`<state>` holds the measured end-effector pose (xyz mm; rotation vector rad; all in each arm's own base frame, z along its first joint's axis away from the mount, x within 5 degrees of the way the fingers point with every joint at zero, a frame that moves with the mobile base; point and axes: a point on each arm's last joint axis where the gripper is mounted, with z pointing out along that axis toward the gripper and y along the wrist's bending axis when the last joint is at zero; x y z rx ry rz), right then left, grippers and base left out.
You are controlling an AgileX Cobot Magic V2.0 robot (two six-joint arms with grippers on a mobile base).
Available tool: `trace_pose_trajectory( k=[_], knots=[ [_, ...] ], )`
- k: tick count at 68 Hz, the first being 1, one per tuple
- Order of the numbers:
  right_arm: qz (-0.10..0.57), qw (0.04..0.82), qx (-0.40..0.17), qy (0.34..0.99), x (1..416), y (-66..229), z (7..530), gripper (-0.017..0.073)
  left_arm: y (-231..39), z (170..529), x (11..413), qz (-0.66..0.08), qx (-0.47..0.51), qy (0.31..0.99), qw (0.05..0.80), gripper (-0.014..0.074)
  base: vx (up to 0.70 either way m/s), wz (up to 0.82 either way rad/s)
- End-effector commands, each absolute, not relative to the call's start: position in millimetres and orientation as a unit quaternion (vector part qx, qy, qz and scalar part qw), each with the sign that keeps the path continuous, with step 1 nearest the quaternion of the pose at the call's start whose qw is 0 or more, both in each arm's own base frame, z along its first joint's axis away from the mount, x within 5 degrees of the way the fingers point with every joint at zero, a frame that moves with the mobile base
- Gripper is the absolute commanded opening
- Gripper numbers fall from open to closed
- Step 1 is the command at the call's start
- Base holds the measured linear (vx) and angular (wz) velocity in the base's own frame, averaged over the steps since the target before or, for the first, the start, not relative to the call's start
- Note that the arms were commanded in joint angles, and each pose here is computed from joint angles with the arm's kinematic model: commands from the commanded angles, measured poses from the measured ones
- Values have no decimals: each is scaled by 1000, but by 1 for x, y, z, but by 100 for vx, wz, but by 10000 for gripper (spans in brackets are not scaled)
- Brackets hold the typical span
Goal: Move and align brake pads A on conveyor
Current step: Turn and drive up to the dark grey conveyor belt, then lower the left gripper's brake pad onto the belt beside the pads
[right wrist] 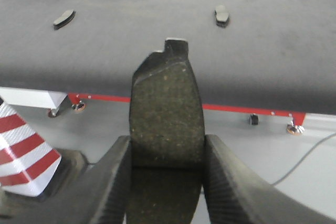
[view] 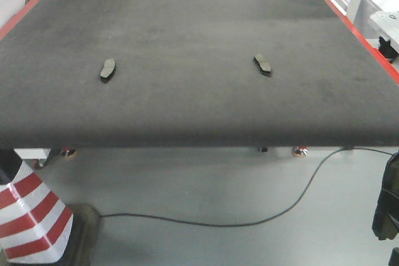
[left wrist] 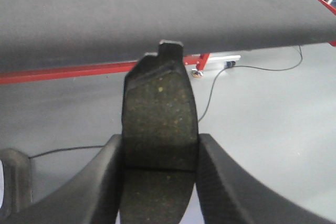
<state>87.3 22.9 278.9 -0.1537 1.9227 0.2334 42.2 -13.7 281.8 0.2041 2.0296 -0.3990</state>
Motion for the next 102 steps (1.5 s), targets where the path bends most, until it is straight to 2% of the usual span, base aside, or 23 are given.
trace_pose_trajectory(
  k=[1,65,102],
  knots=[
    [104,612,-71,781,90,24,297,-4,-16,297,44,-185,85,813,545,-6,31,5],
    [104,612,-71,781,90,24,297,-4,-16,297,44,-185,85,813,545,-6,35,-1],
    [104,612,-71,781,90,24,297,-4,-16,297,44,-185,85,813,545,-6,20,3]
  ],
)
